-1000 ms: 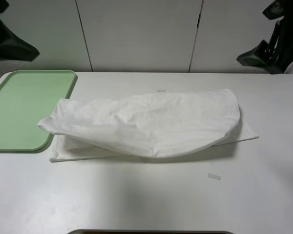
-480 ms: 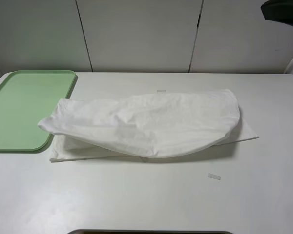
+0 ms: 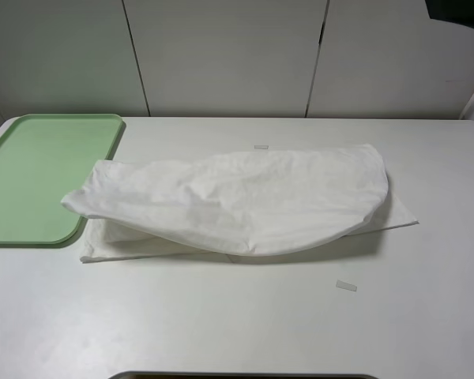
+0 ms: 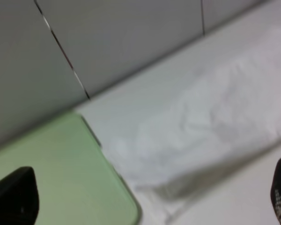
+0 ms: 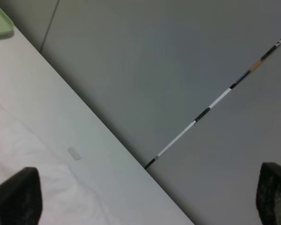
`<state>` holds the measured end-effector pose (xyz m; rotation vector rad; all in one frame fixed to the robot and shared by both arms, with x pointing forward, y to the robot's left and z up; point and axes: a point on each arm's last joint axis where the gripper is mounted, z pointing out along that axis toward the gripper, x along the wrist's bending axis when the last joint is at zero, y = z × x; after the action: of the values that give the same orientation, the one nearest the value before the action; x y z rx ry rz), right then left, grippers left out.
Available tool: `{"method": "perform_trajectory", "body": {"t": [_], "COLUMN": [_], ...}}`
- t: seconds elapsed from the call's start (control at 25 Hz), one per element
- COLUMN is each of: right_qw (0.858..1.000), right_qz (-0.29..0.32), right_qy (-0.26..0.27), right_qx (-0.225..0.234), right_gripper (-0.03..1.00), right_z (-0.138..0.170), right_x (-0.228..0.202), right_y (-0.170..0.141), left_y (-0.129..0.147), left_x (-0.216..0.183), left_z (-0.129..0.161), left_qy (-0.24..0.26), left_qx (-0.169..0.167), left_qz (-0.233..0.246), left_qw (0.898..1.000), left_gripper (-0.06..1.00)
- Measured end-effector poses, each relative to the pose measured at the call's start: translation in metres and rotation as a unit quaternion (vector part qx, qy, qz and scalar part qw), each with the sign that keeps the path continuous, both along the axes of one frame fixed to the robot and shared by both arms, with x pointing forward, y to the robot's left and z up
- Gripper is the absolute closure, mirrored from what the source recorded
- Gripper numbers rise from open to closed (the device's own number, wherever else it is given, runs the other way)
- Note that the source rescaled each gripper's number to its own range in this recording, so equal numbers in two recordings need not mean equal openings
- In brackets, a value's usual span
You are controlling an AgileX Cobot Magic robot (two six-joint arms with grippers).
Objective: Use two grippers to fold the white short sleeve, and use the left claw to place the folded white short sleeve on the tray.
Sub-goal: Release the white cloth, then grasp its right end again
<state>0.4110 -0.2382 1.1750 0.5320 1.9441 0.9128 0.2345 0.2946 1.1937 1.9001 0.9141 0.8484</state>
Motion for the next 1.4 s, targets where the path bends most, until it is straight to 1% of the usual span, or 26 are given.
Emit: {"method": "perform_trajectory", "body": {"t": [0.04,0.08,0.12,0.28,0.32,0.4,0.48,0.6,0.64,0.76,0.96,1.16,1.28,1.4], "right_qw": [1.0,1.0,1.0,1.0,1.0,1.0,1.0,1.0,1.0,1.0,0.999,0.999,0.999,0.999], "right_qz": [0.0,0.001,0.001,0.002,0.001,-0.001,-0.002,-0.003,-0.003,-0.003,-0.003,-0.002,-0.002,-0.001], "right_qy": [0.001,0.001,0.001,0.003,0.005,0.008,0.009,0.01,0.01,0.01,0.011,0.013,0.013,0.015], "right_qx": [0.003,0.004,0.005,0.012,0.015,0.023,0.025,0.027,0.028,0.028,0.031,0.036,0.038,0.044], "right_gripper": [-0.03,-0.03,-0.03,-0.03,-0.03,-0.03,-0.03,-0.03,-0.03,-0.03,-0.03,-0.03,-0.03,-0.03], "right_z": [0.0,0.0,0.0,0.0,0.0,0.0,0.0,0.0,0.0,0.0,0.001,0.001,0.001,0.001], "right_x": [0.0,0.0,0.0,0.0,0.0,0.0,0.0,0.0,0.0,0.0,0.0,-0.001,-0.001,-0.001], "right_y": [0.0,0.0,0.0,0.001,0.001,0.001,0.001,0.001,0.001,0.001,0.001,0.002,0.002,0.002], "left_y": [0.0,0.0,0.001,0.002,0.002,0.004,0.007,0.01,0.01,0.009,0.006,0.003,0.0,0.0], "left_x": [0.0,-0.001,-0.004,-0.006,-0.008,-0.014,-0.022,-0.029,-0.03,-0.028,-0.02,-0.014,-0.01,-0.01], "left_z": [0.0,-0.003,-0.008,-0.015,-0.023,-0.034,-0.048,-0.07,-0.079,-0.095,-0.11,-0.13,-0.147,-0.148], "left_qy": [0.0,0.02,0.051,0.055,0.047,0.01,-0.033,-0.057,-0.056,-0.037,-0.008,0.046,0.093,0.097], "left_qx": [0.0,0.003,0.001,-0.005,-0.011,-0.031,-0.053,-0.069,-0.075,-0.077,-0.068,-0.051,-0.044,-0.044], "left_qz": [0.0,0.001,0.006,0.011,0.011,0.01,0.01,0.012,0.015,0.017,0.019,0.022,0.019,0.018], "left_qw": [1.0,1.0,0.999,0.998,0.999,0.999,0.998,0.996,0.995,0.996,0.997,0.997,0.995,0.994], "left_gripper": [-0.05,-0.05,-0.05,-0.05,-0.05,-0.05,-0.05,-0.05,-0.05,-0.05,-0.05,-0.05,-0.05,-0.05]}}
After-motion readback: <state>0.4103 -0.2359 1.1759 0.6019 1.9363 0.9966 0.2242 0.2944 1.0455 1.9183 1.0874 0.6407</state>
